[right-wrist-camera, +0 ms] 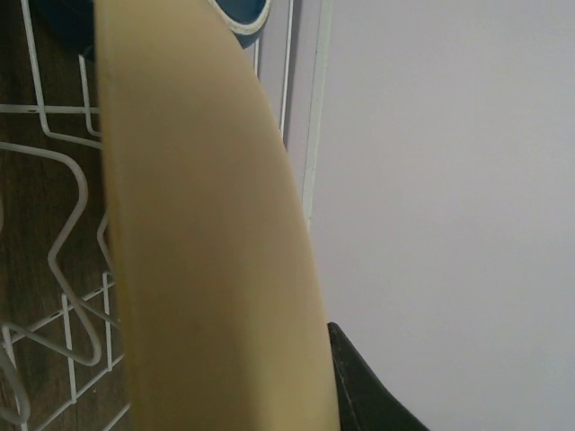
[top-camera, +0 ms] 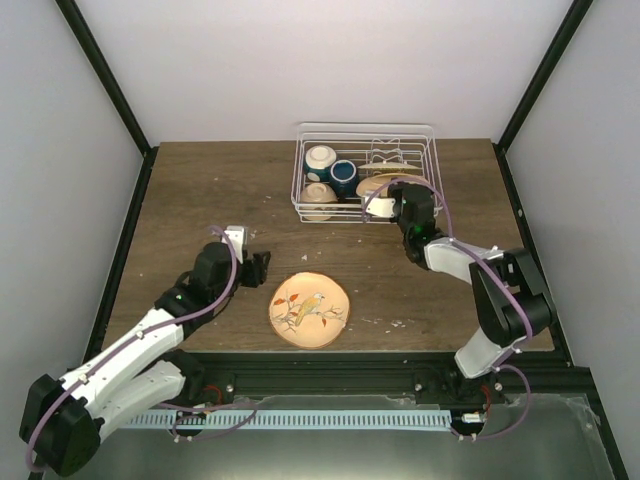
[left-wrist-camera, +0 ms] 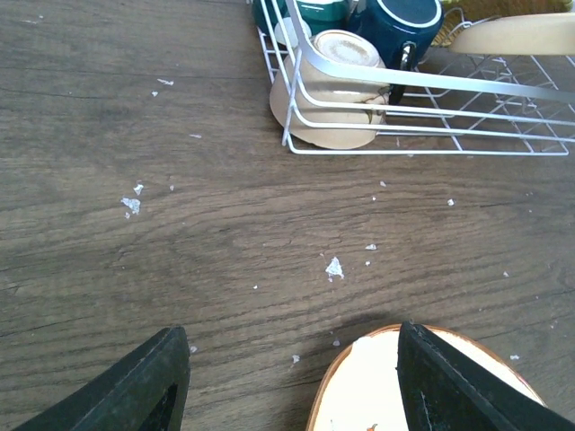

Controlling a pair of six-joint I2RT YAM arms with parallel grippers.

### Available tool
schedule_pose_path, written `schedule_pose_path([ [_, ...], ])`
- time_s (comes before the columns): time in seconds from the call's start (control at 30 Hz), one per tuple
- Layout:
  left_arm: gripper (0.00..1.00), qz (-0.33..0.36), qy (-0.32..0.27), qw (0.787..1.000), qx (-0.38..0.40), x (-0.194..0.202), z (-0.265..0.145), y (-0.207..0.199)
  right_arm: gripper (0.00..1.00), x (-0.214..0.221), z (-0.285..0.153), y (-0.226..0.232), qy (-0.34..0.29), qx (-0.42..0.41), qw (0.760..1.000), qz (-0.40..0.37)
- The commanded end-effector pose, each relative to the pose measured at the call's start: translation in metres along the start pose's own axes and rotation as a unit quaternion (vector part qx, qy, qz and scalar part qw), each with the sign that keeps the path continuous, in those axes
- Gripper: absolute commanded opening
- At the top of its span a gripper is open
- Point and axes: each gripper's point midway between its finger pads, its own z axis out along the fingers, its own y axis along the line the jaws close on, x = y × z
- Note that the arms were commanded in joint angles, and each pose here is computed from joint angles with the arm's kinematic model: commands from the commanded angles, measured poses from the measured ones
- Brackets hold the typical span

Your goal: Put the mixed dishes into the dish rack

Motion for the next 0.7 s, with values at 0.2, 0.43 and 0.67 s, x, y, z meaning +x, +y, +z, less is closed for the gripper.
schedule_pose_path([
  [0.2, 0.65, -0.008, 0.003, 1.0, 0.013, 0.002, 0.006, -0.004, 0.05, 0.0, 0.023, -0.034, -0.021, 0.03, 0.999, 0.003],
  [0.43, 0.65, -0.004, 0.006, 1.0, 0.014, 0.002, 0.007, -0.006, 0.14, 0.009, 0.042, -0.036, -0.018, -0.01, 0.999, 0.033],
  [0.67, 0.65, -0.002, 0.016, 1.0, 0.012, 0.006, 0.012, -0.005, 0.42, 0.017, 0.044, -0.056, -0.009, 0.017, 0.999, 0.046],
])
